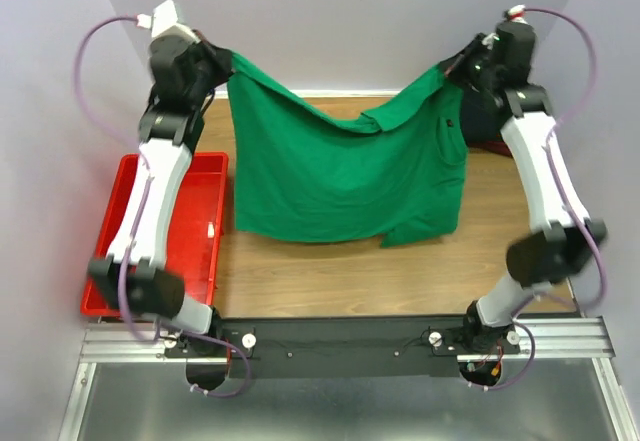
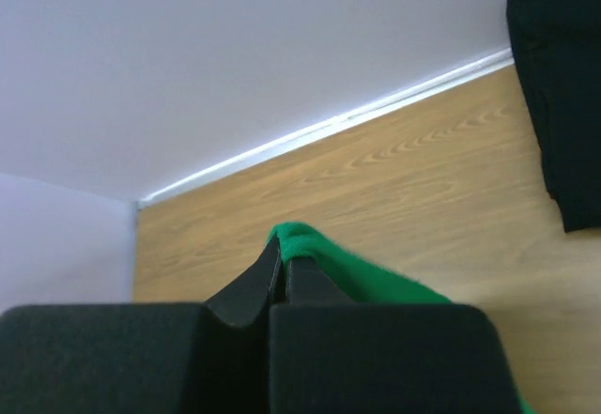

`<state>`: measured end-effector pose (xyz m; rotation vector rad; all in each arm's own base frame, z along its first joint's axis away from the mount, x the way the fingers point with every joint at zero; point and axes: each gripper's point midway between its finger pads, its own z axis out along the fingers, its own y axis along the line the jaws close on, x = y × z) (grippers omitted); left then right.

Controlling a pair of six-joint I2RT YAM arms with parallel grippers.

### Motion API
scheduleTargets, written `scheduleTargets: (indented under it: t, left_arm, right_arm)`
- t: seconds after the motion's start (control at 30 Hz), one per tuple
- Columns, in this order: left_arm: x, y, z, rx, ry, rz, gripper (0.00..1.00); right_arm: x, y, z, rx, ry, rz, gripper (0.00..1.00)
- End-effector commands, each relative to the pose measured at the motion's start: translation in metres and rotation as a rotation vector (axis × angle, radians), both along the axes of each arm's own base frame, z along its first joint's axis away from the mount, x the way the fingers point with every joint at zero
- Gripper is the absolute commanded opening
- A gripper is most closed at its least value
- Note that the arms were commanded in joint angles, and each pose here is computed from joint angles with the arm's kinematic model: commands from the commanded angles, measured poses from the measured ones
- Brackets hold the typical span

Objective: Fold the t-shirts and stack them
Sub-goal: Flatten the tshirt out

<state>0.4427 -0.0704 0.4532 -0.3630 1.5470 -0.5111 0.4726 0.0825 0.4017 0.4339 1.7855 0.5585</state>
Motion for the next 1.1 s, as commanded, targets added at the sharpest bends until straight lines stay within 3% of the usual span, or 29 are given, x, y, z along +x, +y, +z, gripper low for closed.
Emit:
scheduleTargets:
  t: [0.0,0.07,0.1,0.13,0.27,0.33,0.43,0.5,0.53,0.6,0.63,0.67,0.73,0.77,0.87,0.93,0.97,1.0,1.03,1.07]
  left_arm:
    - [0.058,-0.007,0.020,-0.022,-0.079,-0.075,0.00]
    - [0.064,-0.002,0.057,-0.034,-0.154,-0.099,0.00]
    - [0.075,0.003,0.054,-0.035,-0.143,-0.102,0.00]
    - [0.077,0.006,0.061,-0.035,-0.156,-0.100,0.00]
    - [0.070,0.023,0.081,-0.027,-0.189,-0.079,0.00]
    - [0.060,0.030,0.084,-0.017,-0.202,-0.070,0.00]
    - [0.051,0.035,0.054,-0.014,-0.142,-0.061,0.00]
    - [0.053,0.035,0.002,-0.023,-0.032,-0.066,0.00]
    - [0.043,0.033,-0.004,-0.033,-0.020,-0.072,0.00]
    - [0.039,0.031,-0.068,-0.056,0.097,-0.077,0.00]
    - [0.031,0.028,-0.081,-0.067,0.117,-0.086,0.00]
    - [0.025,0.027,-0.127,-0.082,0.207,-0.087,0.00]
    - [0.011,0.022,-0.165,-0.098,0.280,-0.106,0.00]
    - [-0.002,0.018,-0.209,-0.105,0.363,-0.110,0.00]
    - [-0.022,0.016,-0.259,-0.098,0.452,-0.091,0.00]
    - [-0.040,0.011,-0.304,-0.098,0.552,-0.093,0.00]
    - [-0.049,0.000,-0.321,-0.089,0.592,-0.109,0.00]
    - [-0.053,0.000,-0.330,-0.092,0.616,-0.107,0.00]
    - [-0.057,-0.006,-0.337,-0.086,0.633,-0.112,0.00]
    - [-0.062,-0.008,-0.344,-0.087,0.652,-0.111,0.00]
  right_arm:
    - [0.045,0.014,0.052,0.038,-0.155,0.094,0.00]
    - [0.058,0.016,0.068,0.052,-0.198,0.118,0.00]
    - [0.069,0.017,0.064,0.064,-0.192,0.134,0.00]
    - [0.068,0.015,0.089,0.067,-0.252,0.137,0.00]
    - [0.067,0.007,0.101,0.072,-0.279,0.135,0.00]
    - [0.061,0.001,0.094,0.068,-0.258,0.124,0.01]
    - [0.060,-0.006,0.044,0.059,-0.145,0.094,0.00]
    - [0.046,-0.009,0.027,0.065,-0.099,0.085,0.01]
    - [0.044,-0.009,-0.024,0.076,0.015,0.076,0.00]
    - [0.026,-0.010,-0.062,0.085,0.100,0.068,0.00]
    - [0.013,-0.011,-0.120,0.093,0.226,0.061,0.01]
    - [0.003,-0.011,-0.150,0.094,0.285,0.056,0.01]
    - [-0.021,-0.018,-0.187,0.075,0.355,0.034,0.00]
    - [-0.048,-0.022,-0.244,0.067,0.466,0.020,0.01]
    - [-0.091,-0.041,-0.315,0.085,0.602,-0.021,0.04]
    - [-0.107,-0.050,-0.346,0.111,0.672,-0.032,0.13]
    - [-0.119,-0.052,-0.366,0.110,0.724,-0.040,0.24]
    - [-0.121,-0.052,-0.369,0.109,0.732,-0.043,0.24]
    - [-0.124,-0.052,-0.372,0.111,0.739,-0.044,0.40]
    - [-0.126,-0.052,-0.372,0.112,0.735,-0.047,0.50]
